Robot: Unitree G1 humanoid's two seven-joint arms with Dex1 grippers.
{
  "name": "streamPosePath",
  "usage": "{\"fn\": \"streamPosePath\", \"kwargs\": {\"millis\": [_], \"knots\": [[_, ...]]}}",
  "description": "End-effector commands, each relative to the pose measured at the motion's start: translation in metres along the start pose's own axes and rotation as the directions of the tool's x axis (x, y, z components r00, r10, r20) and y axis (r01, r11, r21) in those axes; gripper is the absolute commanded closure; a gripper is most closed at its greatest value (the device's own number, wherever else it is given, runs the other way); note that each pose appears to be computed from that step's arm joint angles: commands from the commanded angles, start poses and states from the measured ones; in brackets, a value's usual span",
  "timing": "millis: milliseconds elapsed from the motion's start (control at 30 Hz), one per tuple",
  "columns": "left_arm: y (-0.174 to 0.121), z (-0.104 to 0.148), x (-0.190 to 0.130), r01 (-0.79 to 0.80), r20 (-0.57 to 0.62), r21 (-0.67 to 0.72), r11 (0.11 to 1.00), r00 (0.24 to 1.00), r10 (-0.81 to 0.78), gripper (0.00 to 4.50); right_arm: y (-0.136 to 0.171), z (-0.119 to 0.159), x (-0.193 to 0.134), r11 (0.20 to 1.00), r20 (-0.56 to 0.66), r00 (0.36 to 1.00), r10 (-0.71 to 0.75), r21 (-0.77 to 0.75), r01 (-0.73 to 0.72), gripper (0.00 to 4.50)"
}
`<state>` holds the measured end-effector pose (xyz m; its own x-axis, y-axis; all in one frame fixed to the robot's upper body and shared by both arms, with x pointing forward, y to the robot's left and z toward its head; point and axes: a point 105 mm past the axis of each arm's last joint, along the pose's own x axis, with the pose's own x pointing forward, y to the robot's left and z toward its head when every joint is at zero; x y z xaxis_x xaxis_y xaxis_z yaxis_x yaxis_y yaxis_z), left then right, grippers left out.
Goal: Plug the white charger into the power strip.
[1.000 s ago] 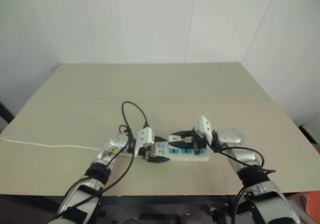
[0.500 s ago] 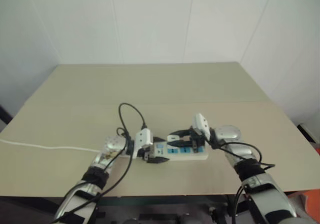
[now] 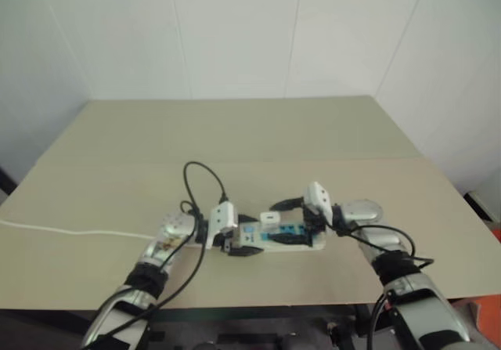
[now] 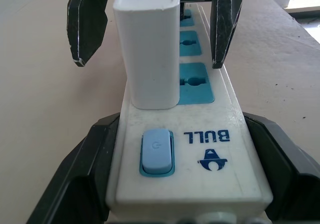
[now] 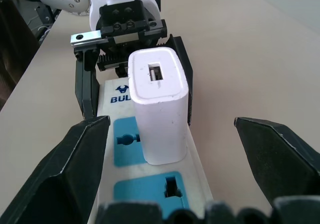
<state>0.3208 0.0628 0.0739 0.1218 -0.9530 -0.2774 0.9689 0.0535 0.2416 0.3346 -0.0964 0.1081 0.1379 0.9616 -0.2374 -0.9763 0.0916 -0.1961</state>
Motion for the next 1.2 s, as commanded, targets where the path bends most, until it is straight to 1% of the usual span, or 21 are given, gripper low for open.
{"fn": "streamPosePath", "kwargs": {"millis": [33,100,167,233,400,500,600,667,800,900,1033,1100,1200], "knots": [[-0.010,-0.023,0.001,0.040,-0.090,-0.044,0.998,0.995,-0.044,1.20,0.003,0.012,-0.011,0.999,0.008,1.000,0.010,-0.033,-0.010,0.03],[-0.007,-0.018,0.002,0.033,-0.066,-0.039,0.999,0.997,-0.035,1.20,0.002,0.020,-0.017,0.998,0.016,1.000,0.001,-0.059,0.000,0.03],[-0.004,-0.008,0.001,0.036,-0.025,-0.049,0.998,0.999,-0.038,0.46,0.002,0.027,-0.024,0.997,0.019,1.000,-0.002,-0.075,0.004,0.00],[-0.001,0.001,-0.004,0.038,-0.002,-0.025,0.999,0.999,-0.038,0.02,0.003,0.032,-0.031,0.997,0.015,1.000,0.000,-0.083,0.001,0.00],[0.000,0.025,-0.029,0.047,0.025,0.059,0.997,0.998,-0.049,0.02,-0.005,0.040,-0.050,0.993,0.001,0.999,-0.049,-0.103,0.049,0.00],[-0.003,0.040,-0.053,0.046,0.020,0.113,0.993,0.999,-0.048,0.02,-0.008,0.050,-0.069,0.989,0.006,0.996,-0.091,-0.118,0.091,0.00],[-0.003,0.058,-0.080,0.011,0.023,0.128,0.992,1.000,-0.014,0.02,-0.007,0.057,-0.092,0.982,-0.010,0.991,-0.131,-0.142,0.128,0.00],[0.002,0.066,-0.101,-0.043,0.006,0.135,0.990,0.999,0.042,0.02,-0.006,0.061,-0.111,0.973,-0.023,0.984,-0.179,-0.149,0.174,0.00],[0.000,0.072,-0.127,-0.097,-0.027,0.124,0.988,0.994,0.101,0.02,0.001,0.059,-0.137,0.961,-0.067,0.968,-0.243,-0.151,0.231,0.00],[-0.007,0.070,-0.143,-0.121,-0.076,0.098,0.988,0.989,0.128,0.02,0.007,0.055,-0.155,0.948,-0.101,0.948,-0.301,-0.138,0.286,0.00],[-0.017,0.068,-0.169,-0.214,-0.107,0.033,0.976,0.971,0.216,0.02,0.021,0.042,-0.183,0.918,-0.179,0.902,-0.393,-0.123,0.376,0.00],[-0.020,0.067,-0.174,-0.261,-0.116,0.025,0.965,0.958,0.262,0.02,0.026,0.041,-0.189,0.904,-0.185,0.885,-0.427,-0.112,0.413,0.00],[-0.022,0.067,-0.173,-0.278,-0.111,0.016,0.961,0.954,0.278,0.02,0.029,0.040,-0.191,0.892,-0.186,0.872,-0.452,-0.107,0.440,0.00]]}}
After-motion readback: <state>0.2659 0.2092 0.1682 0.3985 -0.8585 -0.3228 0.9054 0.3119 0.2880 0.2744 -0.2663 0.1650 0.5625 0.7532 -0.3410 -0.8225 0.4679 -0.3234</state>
